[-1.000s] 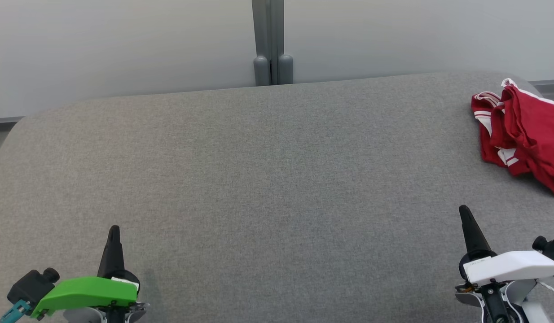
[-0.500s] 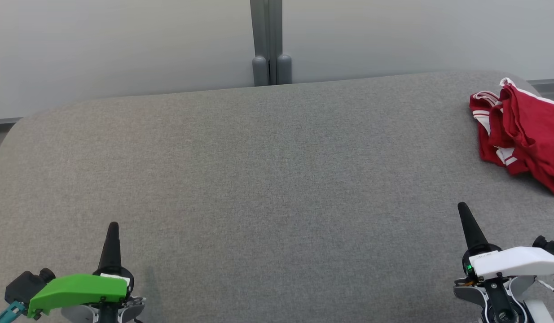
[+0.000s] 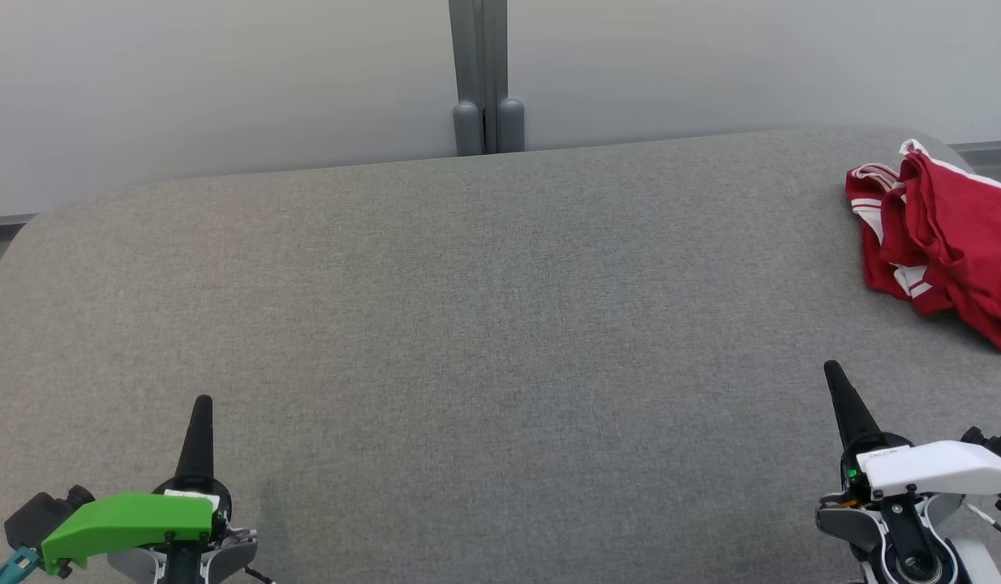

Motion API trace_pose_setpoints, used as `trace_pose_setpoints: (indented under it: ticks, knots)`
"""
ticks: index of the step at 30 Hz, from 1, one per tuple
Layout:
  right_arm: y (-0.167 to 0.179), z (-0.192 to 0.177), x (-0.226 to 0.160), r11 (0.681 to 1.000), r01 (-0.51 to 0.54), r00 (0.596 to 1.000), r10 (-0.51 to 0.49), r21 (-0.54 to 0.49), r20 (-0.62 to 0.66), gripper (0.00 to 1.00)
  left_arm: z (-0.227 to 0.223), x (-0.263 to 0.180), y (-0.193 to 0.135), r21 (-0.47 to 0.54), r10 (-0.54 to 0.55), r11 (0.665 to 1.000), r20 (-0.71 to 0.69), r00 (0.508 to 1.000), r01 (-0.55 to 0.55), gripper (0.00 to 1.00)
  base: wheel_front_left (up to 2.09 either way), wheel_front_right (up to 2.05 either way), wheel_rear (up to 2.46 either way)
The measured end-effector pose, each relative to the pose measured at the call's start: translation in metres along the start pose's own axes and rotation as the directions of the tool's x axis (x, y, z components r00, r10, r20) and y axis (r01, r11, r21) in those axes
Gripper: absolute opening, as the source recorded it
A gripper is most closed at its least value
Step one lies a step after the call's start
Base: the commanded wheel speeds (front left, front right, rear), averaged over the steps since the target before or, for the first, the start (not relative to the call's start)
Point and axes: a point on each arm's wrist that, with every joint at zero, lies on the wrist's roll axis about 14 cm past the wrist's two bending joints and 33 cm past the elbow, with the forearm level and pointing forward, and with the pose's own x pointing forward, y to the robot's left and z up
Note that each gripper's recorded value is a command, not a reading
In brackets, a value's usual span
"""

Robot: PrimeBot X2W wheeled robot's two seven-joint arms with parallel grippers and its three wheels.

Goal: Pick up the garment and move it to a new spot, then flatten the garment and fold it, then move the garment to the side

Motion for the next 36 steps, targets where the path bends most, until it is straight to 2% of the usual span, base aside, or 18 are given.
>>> trace_pose_setpoints:
  ticks: [18, 36]
  knots:
    - [0.004, 0.002, 0.003, 0.989, -0.014, 1.000, 0.014, 0.146, 0.001, 0.00, 0.001, 0.003, -0.006, -0.138, -0.027, 0.990, -0.009, 1.000, 0.026, 0.00, 0.00, 0.00, 0.00]
    - [0.007, 0.003, 0.004, 0.961, -0.026, 1.000, 0.026, 0.275, 0.004, 0.00, 0.002, 0.006, -0.013, -0.263, -0.060, 0.963, -0.013, 0.998, 0.054, 0.00, 0.00, 0.00, 0.00]
